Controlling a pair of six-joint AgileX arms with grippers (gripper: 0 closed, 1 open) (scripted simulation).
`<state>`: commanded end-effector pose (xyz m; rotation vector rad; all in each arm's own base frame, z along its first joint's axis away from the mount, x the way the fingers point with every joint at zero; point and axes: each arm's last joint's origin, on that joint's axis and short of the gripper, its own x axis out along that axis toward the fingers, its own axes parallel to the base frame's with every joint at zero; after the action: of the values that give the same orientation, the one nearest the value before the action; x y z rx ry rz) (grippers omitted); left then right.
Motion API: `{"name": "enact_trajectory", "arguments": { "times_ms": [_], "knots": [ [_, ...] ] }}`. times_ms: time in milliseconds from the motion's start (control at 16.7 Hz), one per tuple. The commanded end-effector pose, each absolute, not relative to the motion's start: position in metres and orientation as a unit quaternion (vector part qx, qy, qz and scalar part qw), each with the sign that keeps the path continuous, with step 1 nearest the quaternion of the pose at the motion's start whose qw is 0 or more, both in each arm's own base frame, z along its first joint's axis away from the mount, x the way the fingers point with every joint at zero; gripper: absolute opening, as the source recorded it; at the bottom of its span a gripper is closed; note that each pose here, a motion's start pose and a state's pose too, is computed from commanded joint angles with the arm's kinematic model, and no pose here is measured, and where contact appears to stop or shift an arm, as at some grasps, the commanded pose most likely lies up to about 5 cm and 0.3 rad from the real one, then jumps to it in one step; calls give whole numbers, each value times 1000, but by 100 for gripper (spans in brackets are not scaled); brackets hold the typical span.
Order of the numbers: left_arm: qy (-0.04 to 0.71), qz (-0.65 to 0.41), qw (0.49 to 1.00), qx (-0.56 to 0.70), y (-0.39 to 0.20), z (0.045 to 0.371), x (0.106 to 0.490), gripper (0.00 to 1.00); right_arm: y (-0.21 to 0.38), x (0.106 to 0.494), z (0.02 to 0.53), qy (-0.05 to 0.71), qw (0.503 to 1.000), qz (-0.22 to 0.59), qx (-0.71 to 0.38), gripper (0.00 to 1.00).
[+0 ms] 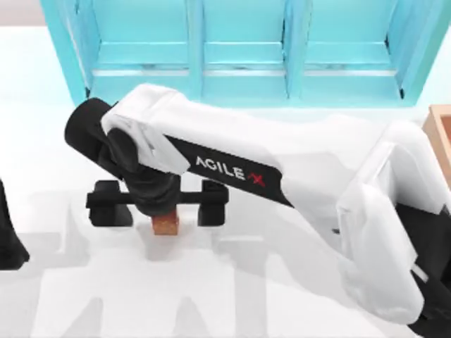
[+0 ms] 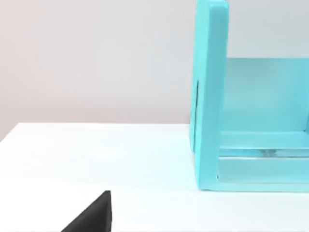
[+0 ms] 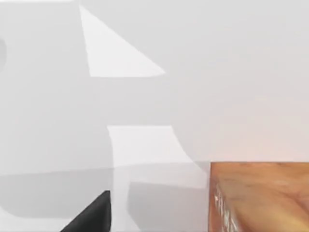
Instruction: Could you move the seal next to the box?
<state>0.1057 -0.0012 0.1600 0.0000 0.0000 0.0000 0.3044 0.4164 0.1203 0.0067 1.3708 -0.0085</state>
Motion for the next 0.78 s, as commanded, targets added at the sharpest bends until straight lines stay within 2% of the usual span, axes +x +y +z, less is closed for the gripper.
{"name": "enact_trajectory", "arguments": {
  "times_ms": [240,780],
  "knots": [
    [0,0,1000,0,-1,160,106,100,416,304,119,633,774,-4,3,100],
    [0,0,1000,0,-1,160,106,100,416,304,119,633,774,-4,3,32]
  ]
}}
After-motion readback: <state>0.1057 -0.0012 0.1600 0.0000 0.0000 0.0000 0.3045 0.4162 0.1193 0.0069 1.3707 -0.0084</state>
